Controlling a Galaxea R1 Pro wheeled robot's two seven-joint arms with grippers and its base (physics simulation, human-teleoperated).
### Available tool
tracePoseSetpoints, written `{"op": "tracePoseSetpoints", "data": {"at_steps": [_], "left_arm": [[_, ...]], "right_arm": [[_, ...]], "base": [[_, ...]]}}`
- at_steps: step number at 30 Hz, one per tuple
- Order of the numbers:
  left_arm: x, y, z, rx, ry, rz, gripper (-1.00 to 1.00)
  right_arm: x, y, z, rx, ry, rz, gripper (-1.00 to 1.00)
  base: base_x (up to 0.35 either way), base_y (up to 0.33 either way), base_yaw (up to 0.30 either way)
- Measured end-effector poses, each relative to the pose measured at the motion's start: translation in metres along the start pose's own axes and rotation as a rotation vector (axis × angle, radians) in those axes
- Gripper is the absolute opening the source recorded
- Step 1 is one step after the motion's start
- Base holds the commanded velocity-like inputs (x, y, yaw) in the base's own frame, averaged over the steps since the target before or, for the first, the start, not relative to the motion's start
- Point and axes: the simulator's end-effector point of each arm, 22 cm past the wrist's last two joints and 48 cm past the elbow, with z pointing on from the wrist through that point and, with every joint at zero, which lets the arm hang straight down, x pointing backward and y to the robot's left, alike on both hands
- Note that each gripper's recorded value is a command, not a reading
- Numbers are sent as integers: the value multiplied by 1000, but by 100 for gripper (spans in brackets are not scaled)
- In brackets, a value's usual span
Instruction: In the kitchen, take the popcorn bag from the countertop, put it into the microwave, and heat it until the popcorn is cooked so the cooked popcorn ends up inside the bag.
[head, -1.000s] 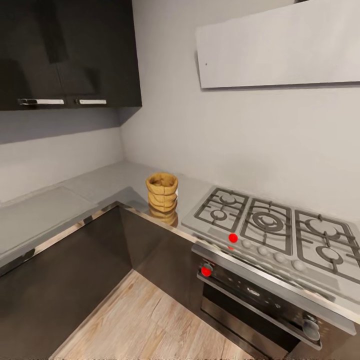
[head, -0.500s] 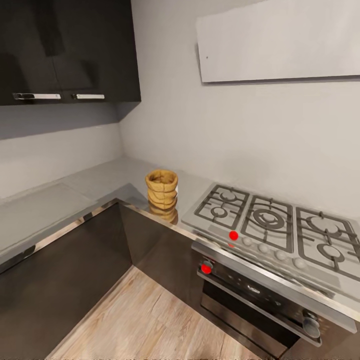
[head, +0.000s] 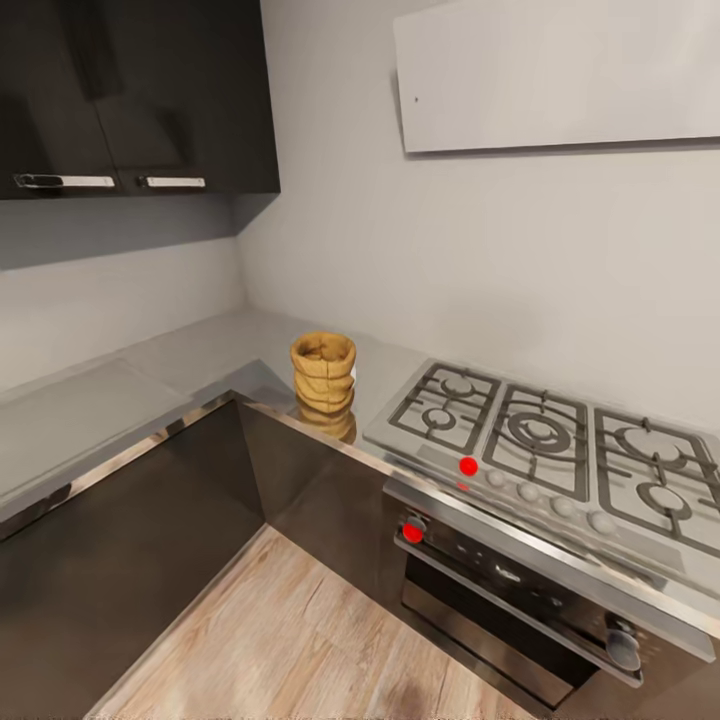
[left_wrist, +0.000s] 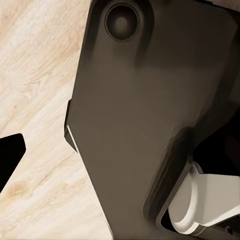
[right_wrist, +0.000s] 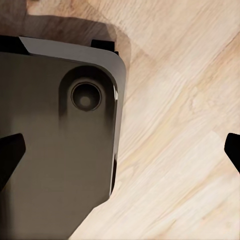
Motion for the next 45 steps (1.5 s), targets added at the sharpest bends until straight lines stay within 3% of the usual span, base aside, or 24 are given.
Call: {"op": "tracePoseSetpoints", "data": {"at_steps": [24,32,42,45], "left_arm": [[12,3,0,-9,30,1,100],[12,3,0,-9,30,1,100],[12,3,0,-8,32,3,100],[12,3,0,-7,32,4,100]], "right_arm": [[12,1,2,-3,31,-2,100],[12,2,2,-5,31,-7,100],[8,4,2,-5,23,-8,100],[-7,2,3,-2,-8,-8,100]], "base": [[0,0,7],[0,0,210],[0,0,14],[0,0,0]]}}
